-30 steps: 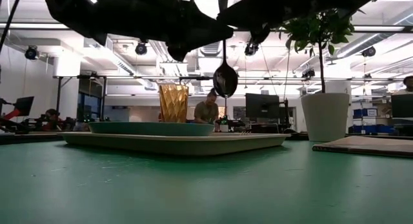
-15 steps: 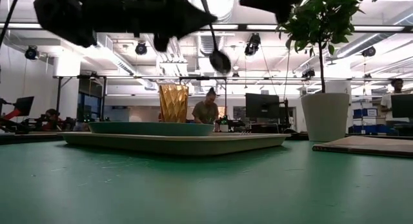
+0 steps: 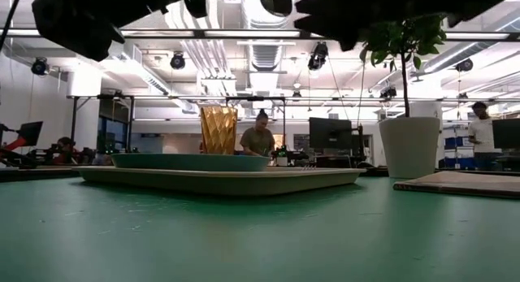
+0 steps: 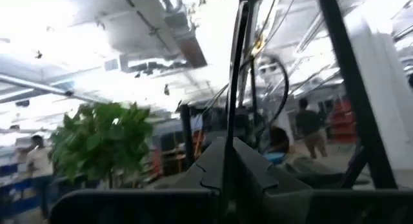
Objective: Pick and place plate/cup/fork/spoon on tray
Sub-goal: Put the black spoon on the white tray to the left of the green plate, then return to Home Position
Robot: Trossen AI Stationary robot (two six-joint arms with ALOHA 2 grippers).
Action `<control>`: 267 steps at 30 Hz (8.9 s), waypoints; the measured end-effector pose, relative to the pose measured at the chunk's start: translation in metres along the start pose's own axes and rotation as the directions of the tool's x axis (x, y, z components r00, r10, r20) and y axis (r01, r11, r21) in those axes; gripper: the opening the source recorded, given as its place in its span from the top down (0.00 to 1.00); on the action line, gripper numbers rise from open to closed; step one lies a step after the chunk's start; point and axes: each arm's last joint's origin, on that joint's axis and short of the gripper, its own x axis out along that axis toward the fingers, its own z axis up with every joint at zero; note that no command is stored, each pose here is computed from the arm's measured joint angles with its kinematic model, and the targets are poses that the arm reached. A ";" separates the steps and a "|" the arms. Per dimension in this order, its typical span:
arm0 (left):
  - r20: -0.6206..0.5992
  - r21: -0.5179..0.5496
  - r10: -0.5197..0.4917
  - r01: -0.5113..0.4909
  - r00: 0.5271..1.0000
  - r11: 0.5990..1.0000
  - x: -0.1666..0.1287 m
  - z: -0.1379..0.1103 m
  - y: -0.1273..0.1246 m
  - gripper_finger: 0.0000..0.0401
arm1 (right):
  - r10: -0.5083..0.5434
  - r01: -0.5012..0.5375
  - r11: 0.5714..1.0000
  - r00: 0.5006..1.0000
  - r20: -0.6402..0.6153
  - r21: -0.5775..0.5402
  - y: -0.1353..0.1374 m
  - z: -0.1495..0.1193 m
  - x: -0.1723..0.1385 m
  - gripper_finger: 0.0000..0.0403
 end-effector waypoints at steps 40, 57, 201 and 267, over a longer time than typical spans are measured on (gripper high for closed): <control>-0.280 0.050 -0.055 0.072 0.958 0.996 -0.009 -0.015 -0.002 0.63 | 0.121 -0.059 0.964 0.965 -0.232 0.258 -0.007 0.018 -0.035 0.98; -0.481 0.096 0.001 0.052 0.877 0.994 -0.008 0.028 0.013 0.51 | 0.060 0.196 0.912 0.805 -0.590 0.360 -0.011 0.018 -0.047 0.98; -0.865 -0.030 0.088 -0.227 0.494 0.973 -0.106 0.024 0.093 0.72 | 0.203 -0.199 0.979 0.951 -0.235 0.041 -0.033 0.020 -0.068 0.57; -0.535 -0.097 -0.184 0.157 0.824 0.983 -0.190 0.009 0.066 1.00 | 0.245 -0.187 0.959 0.923 0.296 -0.212 -0.042 -0.074 -0.166 0.93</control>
